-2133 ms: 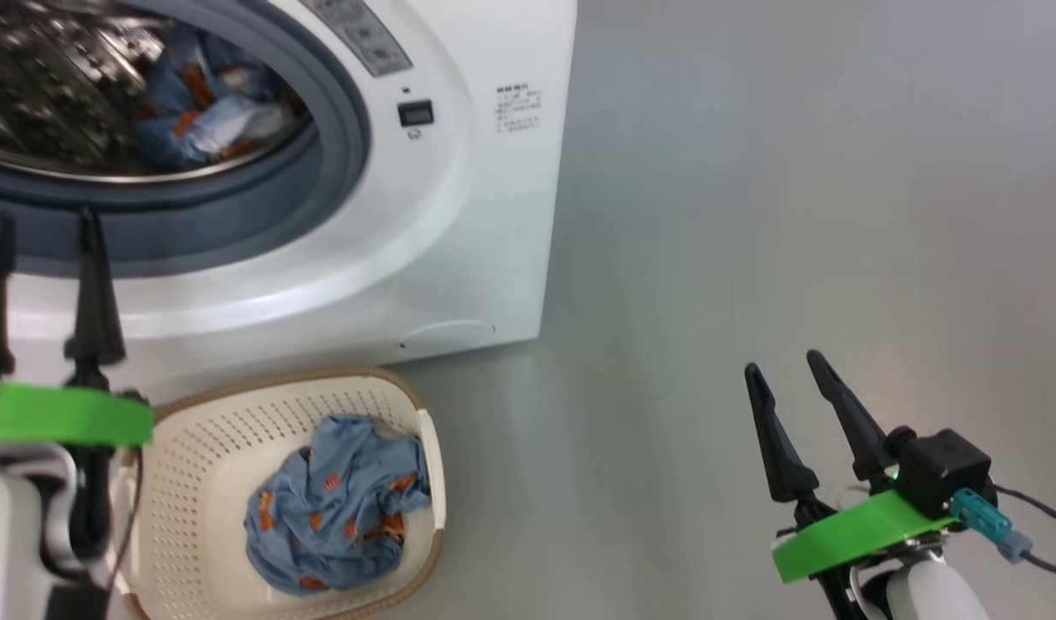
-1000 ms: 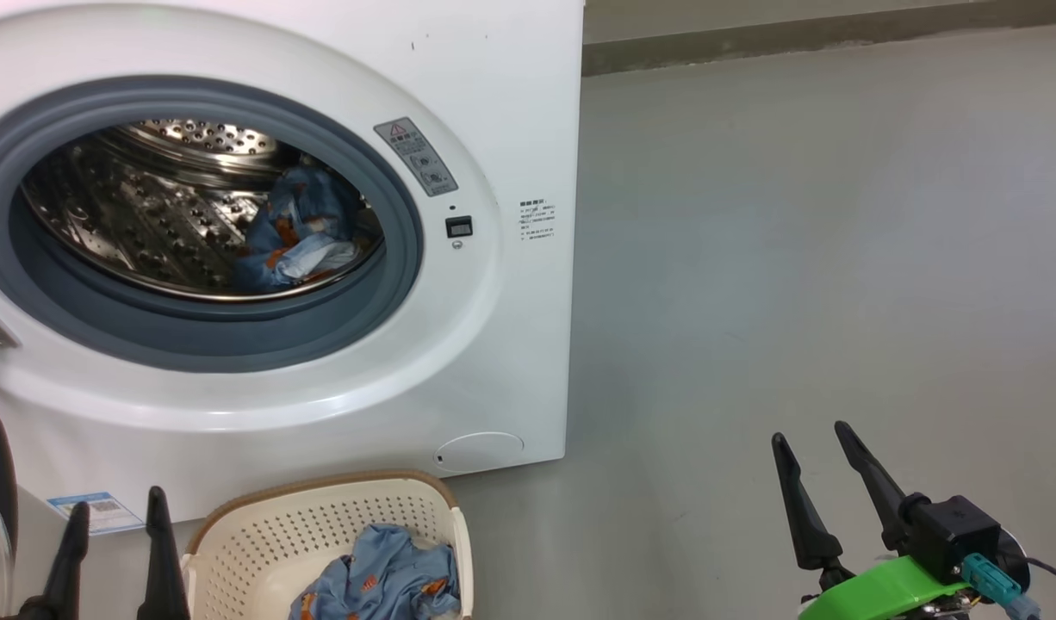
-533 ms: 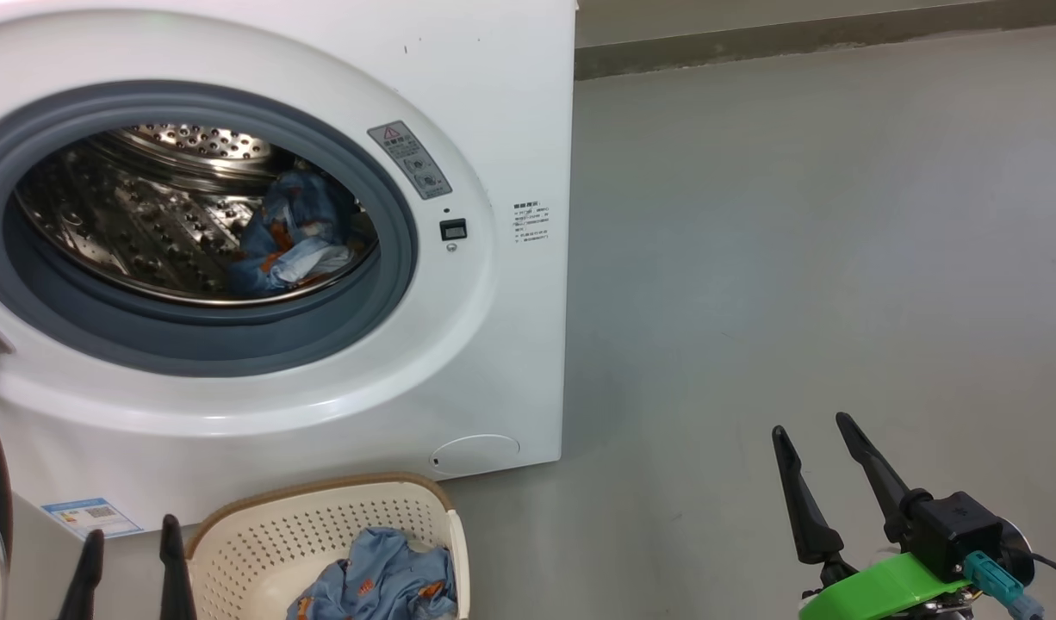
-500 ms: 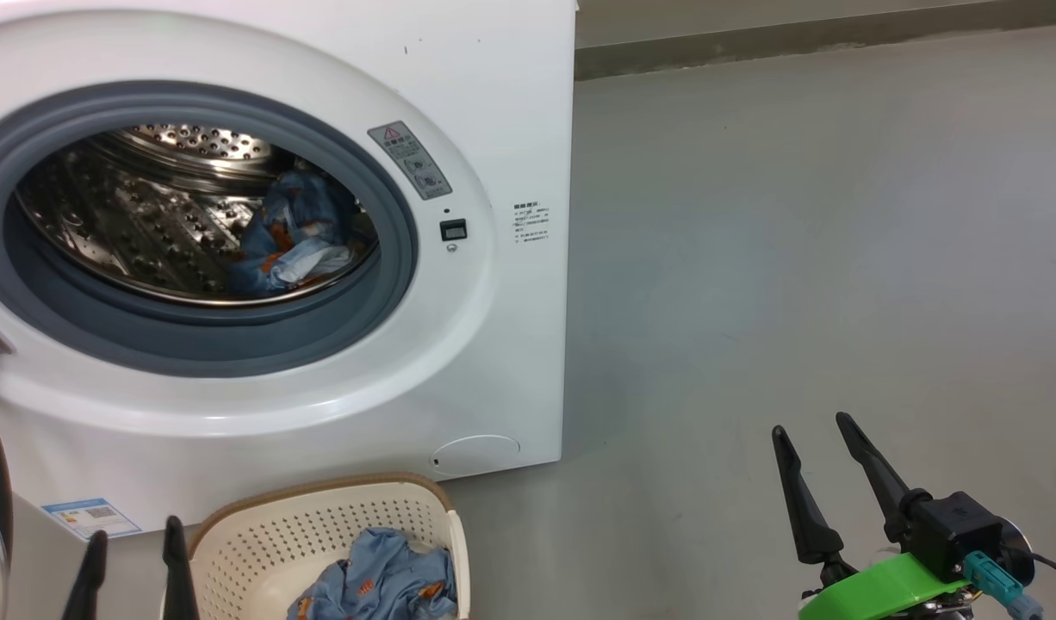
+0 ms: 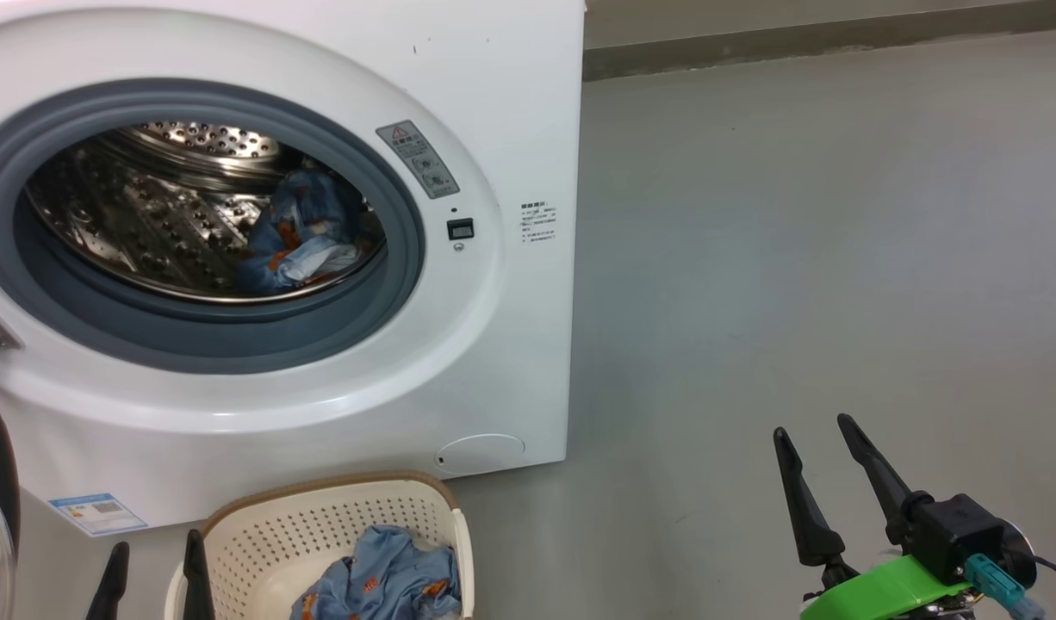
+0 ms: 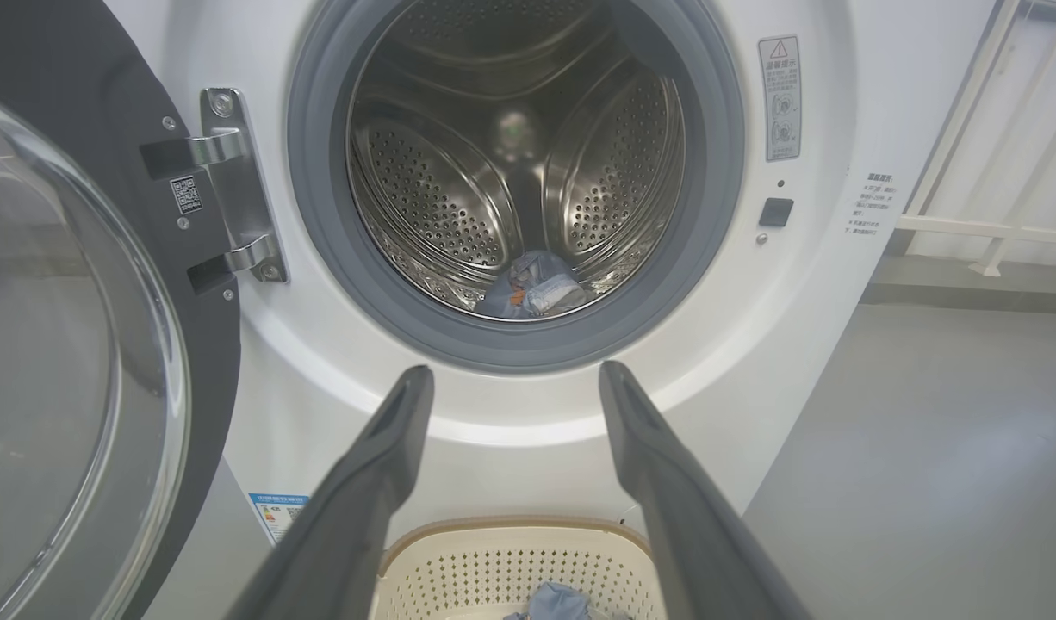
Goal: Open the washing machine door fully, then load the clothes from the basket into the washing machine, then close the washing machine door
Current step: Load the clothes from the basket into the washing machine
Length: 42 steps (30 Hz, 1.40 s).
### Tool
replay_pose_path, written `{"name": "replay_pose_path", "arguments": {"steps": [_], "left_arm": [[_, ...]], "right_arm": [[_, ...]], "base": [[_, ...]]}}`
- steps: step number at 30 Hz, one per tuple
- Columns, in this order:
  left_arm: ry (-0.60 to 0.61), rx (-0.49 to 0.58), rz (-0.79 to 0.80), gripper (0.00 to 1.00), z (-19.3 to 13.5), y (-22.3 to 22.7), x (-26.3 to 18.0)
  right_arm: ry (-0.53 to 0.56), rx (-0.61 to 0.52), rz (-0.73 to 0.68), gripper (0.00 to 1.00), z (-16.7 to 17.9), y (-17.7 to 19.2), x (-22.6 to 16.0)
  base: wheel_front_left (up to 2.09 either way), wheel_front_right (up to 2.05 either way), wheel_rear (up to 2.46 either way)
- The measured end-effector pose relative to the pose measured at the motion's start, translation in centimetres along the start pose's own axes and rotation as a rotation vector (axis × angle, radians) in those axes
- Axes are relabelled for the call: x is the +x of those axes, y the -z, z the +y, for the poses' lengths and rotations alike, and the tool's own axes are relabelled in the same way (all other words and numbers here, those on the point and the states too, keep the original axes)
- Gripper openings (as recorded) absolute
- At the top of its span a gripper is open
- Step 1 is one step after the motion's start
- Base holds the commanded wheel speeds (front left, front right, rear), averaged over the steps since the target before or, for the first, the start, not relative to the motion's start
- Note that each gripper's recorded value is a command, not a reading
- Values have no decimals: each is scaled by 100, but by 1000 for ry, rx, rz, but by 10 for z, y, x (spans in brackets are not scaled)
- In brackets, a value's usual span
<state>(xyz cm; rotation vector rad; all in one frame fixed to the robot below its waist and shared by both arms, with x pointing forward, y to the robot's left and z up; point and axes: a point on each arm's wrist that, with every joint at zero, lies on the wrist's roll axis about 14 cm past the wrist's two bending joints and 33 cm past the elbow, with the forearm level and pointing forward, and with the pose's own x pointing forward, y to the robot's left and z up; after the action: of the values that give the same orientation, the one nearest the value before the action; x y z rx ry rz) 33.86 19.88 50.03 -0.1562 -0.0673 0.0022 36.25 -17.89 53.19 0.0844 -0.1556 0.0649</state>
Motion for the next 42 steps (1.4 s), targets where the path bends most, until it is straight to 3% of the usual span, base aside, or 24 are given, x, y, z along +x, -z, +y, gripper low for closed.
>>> {"name": "replay_pose_path", "arguments": {"steps": [42], "left_arm": [[-11, -39, 82, 100, 8, 24, 1]], "right_arm": [[-15, 13, 72, 100, 5, 26, 9]], "base": [[0, 0, 0]]}}
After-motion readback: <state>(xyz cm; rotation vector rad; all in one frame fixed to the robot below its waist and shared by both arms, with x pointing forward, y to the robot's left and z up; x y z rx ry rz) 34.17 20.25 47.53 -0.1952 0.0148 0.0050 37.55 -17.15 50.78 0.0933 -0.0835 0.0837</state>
